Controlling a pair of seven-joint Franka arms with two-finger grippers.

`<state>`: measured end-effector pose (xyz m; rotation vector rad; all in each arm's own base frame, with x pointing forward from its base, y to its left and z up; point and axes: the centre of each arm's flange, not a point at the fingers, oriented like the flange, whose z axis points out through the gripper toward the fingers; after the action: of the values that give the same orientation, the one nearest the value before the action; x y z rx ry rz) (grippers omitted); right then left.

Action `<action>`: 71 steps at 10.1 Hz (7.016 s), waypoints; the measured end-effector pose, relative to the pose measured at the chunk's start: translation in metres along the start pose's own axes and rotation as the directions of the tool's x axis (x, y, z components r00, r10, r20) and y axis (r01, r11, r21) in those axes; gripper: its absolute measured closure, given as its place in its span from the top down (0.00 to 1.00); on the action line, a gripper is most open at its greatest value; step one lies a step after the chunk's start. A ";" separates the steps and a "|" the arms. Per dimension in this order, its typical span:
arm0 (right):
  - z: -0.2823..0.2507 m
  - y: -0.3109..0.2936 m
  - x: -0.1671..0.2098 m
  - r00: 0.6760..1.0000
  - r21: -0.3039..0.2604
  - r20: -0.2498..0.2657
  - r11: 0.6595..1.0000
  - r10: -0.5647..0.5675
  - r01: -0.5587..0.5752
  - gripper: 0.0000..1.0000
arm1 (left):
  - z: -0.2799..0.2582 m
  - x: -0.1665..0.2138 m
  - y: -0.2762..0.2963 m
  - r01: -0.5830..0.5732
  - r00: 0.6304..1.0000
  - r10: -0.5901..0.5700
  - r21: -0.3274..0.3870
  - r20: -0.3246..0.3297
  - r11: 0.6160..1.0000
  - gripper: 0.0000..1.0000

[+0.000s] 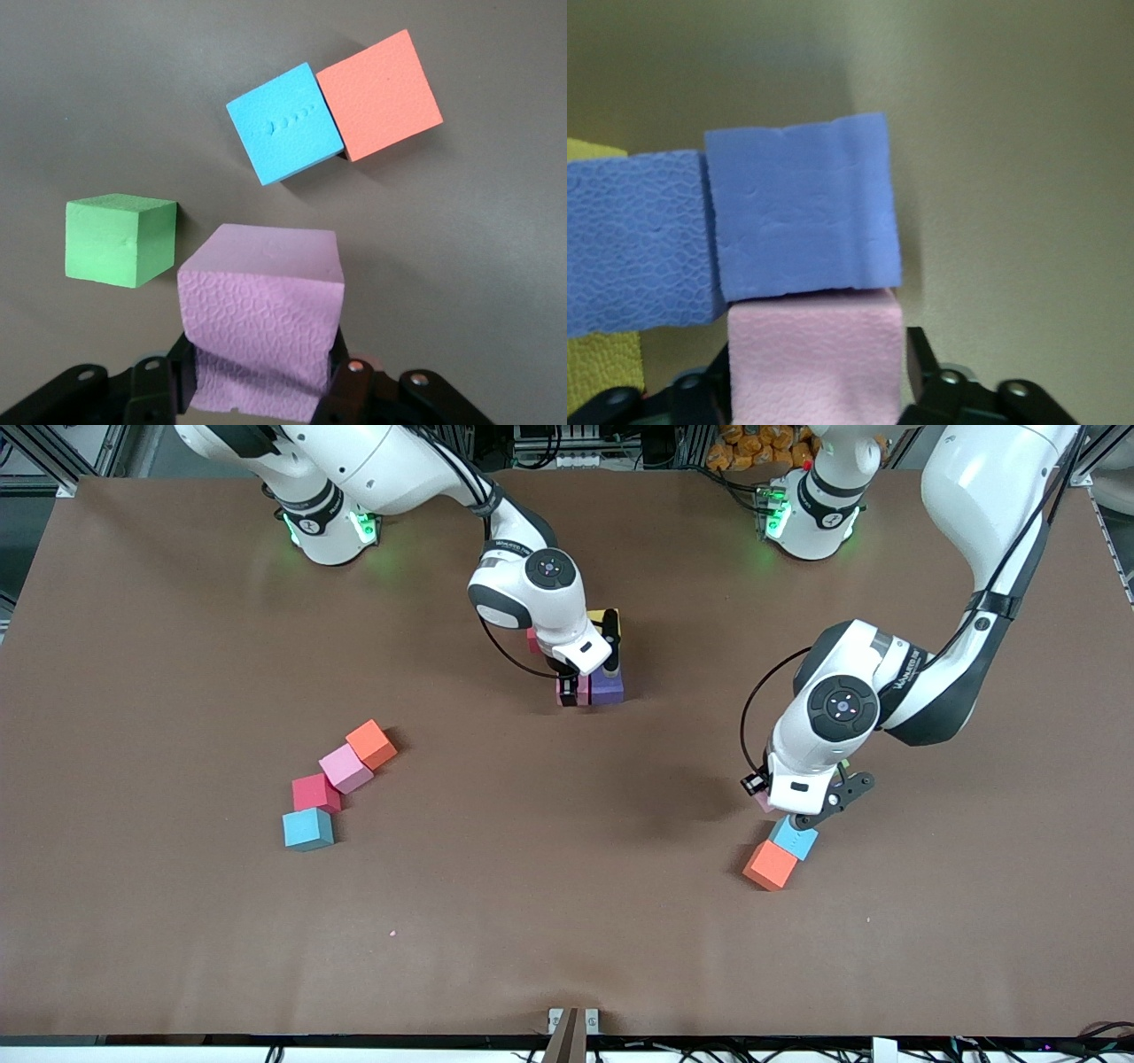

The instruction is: Form number 2 with 11 blocks

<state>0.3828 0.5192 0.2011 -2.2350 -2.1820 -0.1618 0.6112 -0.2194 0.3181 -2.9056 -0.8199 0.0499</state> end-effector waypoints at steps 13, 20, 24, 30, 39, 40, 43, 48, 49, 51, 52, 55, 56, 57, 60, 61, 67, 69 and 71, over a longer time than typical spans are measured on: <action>-0.164 0.045 -0.094 0.956 -0.139 0.250 0.983 0.153 -0.121 1.00 | -0.046 -0.138 0.088 0.376 0.920 -0.367 -0.042 0.134 0.926 0.56; -0.182 0.155 -0.293 0.864 -0.161 0.301 0.914 0.404 -0.371 1.00 | -0.051 -0.251 0.159 0.662 0.730 -0.643 -0.006 0.232 0.749 0.56; -0.149 0.161 -0.356 0.955 -0.102 0.246 0.985 0.164 -0.142 1.00 | -0.038 -0.308 0.180 0.801 0.568 -0.784 0.053 0.251 0.597 0.56; -0.101 0.153 -0.367 0.922 0.012 0.191 0.940 -0.338 0.342 1.00 | -0.003 -0.364 0.204 0.886 0.439 -0.861 0.033 0.258 0.462 0.56; -0.057 0.145 -0.355 0.845 0.047 0.106 0.852 -0.523 0.521 1.00 | 0.020 -0.371 0.207 0.889 0.427 -0.870 0.062 0.246 0.454 0.56; -0.055 0.142 -0.356 0.838 0.057 0.103 0.844 -0.536 0.533 1.00 | 0.027 -0.378 0.208 0.884 0.434 -0.867 0.068 0.245 0.462 0.56; -0.046 0.133 -0.358 0.831 0.081 0.094 0.836 -0.548 0.542 1.00 | 0.043 -0.391 0.209 0.874 0.455 -0.858 0.068 0.239 0.482 0.56; -0.037 0.122 -0.358 0.822 0.108 0.082 0.825 -0.564 0.555 1.00 | 0.077 -0.401 0.207 0.848 0.513 -0.837 0.042 0.191 0.529 0.56; -0.034 0.119 -0.358 0.820 0.114 0.077 0.822 -0.567 0.558 1.00 | 0.080 -0.401 0.207 0.847 0.513 -0.837 0.044 0.192 0.529 0.56; -0.024 0.114 -0.357 0.819 0.129 0.061 0.819 -0.570 0.560 1.00 | 0.080 -0.401 0.208 0.848 0.512 -0.837 0.043 0.193 0.529 0.56; -0.019 0.113 -0.357 0.820 0.132 0.053 0.818 -0.569 0.559 1.00 | 0.080 -0.401 0.208 0.848 0.512 -0.837 0.043 0.193 0.529 0.56; -0.019 0.118 -0.363 0.828 0.124 0.052 0.827 -0.558 0.549 1.00 | 0.080 -0.399 0.208 0.849 0.510 -0.839 0.042 0.191 0.526 0.56; -0.020 0.121 -0.366 0.831 0.120 0.053 0.830 -0.554 0.545 1.00 | 0.081 -0.397 0.208 0.851 0.508 -0.840 0.041 0.190 0.524 0.56; -0.020 0.122 -0.368 0.833 0.119 0.052 0.832 -0.551 0.542 1.00 | 0.081 -0.395 0.207 0.852 0.506 -0.841 0.041 0.189 0.522 0.56; -0.014 0.123 -0.371 0.839 0.105 0.041 0.838 -0.542 0.536 0.91 | 0.081 -0.391 0.207 0.855 0.501 -0.844 0.041 0.189 0.517 0.56; -0.013 0.123 -0.371 0.839 0.105 0.039 0.838 -0.542 0.536 0.88 | 0.082 -0.389 0.207 0.857 0.499 -0.846 0.040 0.188 0.515 0.56; -0.035 0.139 -0.369 0.839 0.054 0.069 0.842 -0.540 0.537 0.59 | 0.084 -0.380 0.207 0.862 0.492 -0.851 0.035 0.181 0.506 0.57; -0.056 0.148 -0.375 0.850 0.019 0.095 0.855 -0.517 0.518 0.59 | 0.084 -0.381 0.207 0.862 0.493 -0.851 0.035 0.181 0.506 0.80; -0.073 0.151 -0.383 0.893 0.026 0.077 0.896 -0.443 0.443 0.59 | 0.081 -0.379 0.208 0.862 0.492 -0.851 0.031 0.185 0.506 1.00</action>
<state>0.5205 0.1277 0.2510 -1.7252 -2.6971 -0.0658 0.3910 -0.5848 0.2106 -2.1765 -2.2430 0.1874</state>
